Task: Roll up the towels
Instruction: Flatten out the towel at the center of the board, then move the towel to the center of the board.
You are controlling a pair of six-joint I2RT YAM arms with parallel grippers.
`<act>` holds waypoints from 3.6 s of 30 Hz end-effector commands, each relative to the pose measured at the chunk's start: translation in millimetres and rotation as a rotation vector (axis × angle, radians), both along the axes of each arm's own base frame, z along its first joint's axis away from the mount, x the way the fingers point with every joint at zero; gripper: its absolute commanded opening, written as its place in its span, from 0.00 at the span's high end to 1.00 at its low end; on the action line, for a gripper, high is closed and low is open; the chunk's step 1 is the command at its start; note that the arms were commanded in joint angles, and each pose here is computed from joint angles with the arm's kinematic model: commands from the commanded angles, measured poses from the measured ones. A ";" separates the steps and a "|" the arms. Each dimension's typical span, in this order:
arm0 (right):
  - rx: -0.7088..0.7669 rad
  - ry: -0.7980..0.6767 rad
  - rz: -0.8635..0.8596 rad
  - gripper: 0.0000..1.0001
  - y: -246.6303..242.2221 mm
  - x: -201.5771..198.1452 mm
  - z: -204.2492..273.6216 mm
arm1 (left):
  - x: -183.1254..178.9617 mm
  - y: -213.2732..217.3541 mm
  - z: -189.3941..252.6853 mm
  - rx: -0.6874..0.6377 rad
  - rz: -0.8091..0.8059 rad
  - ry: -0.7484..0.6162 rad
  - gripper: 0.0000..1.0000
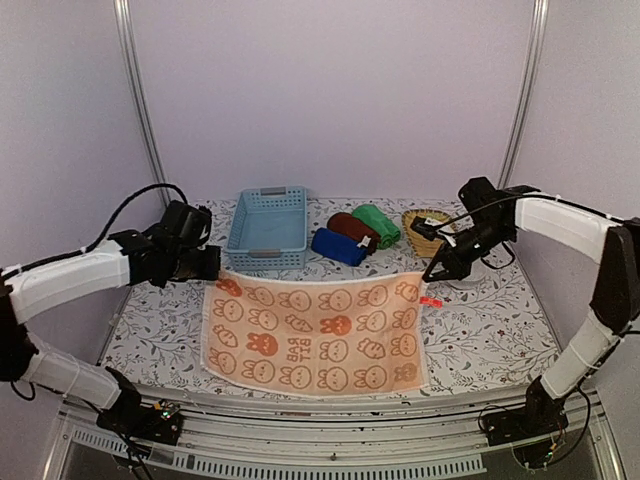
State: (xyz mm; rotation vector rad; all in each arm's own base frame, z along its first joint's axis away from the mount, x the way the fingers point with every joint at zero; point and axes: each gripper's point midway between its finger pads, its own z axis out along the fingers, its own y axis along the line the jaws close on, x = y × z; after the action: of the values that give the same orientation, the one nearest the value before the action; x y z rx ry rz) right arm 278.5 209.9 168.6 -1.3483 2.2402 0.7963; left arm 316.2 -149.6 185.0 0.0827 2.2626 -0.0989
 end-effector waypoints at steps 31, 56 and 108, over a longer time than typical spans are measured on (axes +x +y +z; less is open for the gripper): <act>-0.171 0.008 0.208 0.80 63.3 -26.1 -117.0 | -36.7 6.1 -116.8 -0.069 -0.025 0.401 1.00; -0.520 0.163 0.317 0.87 -31.0 -111.2 -169.1 | -33.6 2.2 -130.7 -0.027 -0.073 0.430 1.00; -0.423 -0.038 -0.186 0.76 -7.0 100.5 -150.0 | 70.3 -6.5 -139.6 -0.072 -0.049 0.287 1.00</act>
State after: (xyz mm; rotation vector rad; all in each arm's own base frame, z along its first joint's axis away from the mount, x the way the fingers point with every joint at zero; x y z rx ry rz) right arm 380.1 201.1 14.5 -1.2783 2.5440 0.1867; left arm 373.7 -147.9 14.2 0.0857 2.6298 -0.1478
